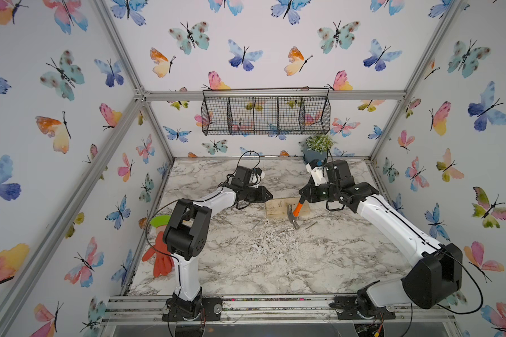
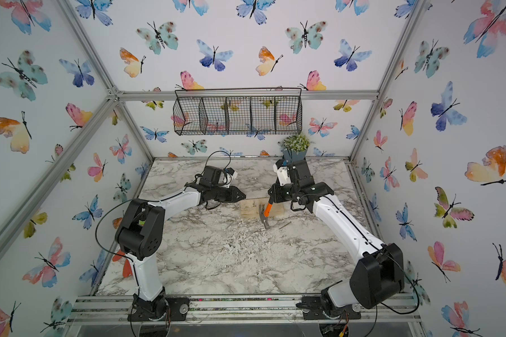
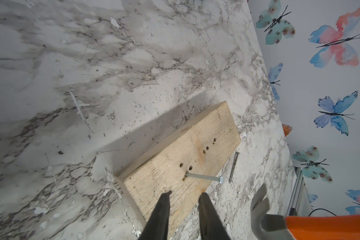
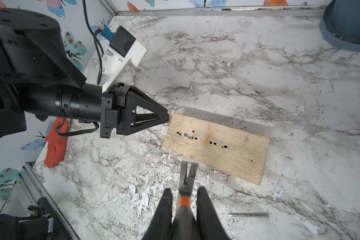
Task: Use a claw hammer to pull out a nail
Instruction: Remove the nail from the mounting plate.
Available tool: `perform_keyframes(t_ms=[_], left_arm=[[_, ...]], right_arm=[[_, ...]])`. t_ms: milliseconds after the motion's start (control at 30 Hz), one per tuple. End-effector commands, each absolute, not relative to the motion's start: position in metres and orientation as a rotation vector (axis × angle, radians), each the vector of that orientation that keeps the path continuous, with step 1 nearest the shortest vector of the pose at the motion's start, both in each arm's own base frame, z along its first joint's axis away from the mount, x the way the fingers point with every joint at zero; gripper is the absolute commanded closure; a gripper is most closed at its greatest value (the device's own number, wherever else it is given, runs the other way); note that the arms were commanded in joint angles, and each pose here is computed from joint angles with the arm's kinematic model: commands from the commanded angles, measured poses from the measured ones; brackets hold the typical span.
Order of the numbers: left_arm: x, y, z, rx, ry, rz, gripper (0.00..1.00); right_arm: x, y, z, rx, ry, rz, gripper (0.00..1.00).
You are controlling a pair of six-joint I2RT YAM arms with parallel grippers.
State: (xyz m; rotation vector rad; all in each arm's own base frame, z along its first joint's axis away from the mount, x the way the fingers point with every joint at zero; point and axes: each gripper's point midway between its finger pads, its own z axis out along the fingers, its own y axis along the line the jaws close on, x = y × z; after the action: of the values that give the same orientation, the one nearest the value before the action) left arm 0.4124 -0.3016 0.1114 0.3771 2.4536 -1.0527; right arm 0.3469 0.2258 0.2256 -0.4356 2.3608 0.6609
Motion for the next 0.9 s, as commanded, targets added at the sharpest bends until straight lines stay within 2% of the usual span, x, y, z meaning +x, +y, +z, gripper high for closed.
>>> perform_keyframes(t_ms=[0, 200, 433, 867], left_arm=[[0.408, -0.301, 0.092, 0.383, 2.524, -0.996, 0.74], [0.402, -0.304, 0.080, 0.396, 2.564, -0.947, 0.76], [0.394, -0.284, 0.032, 0.370, 2.724, -0.772, 0.77], [0.388, -0.278, 0.013, 0.403, 2.805, -0.647, 0.78]], right_arm=[[0.354, 0.236, 0.253, -0.441, 2.278, 0.694, 0.97], [0.358, 0.243, 0.246, -0.444, 2.295, 0.690, 0.98], [0.366, 0.251, 0.240, -0.435, 2.320, 0.676, 0.97], [0.382, 0.268, 0.229, -0.464, 2.373, 0.643, 0.98]])
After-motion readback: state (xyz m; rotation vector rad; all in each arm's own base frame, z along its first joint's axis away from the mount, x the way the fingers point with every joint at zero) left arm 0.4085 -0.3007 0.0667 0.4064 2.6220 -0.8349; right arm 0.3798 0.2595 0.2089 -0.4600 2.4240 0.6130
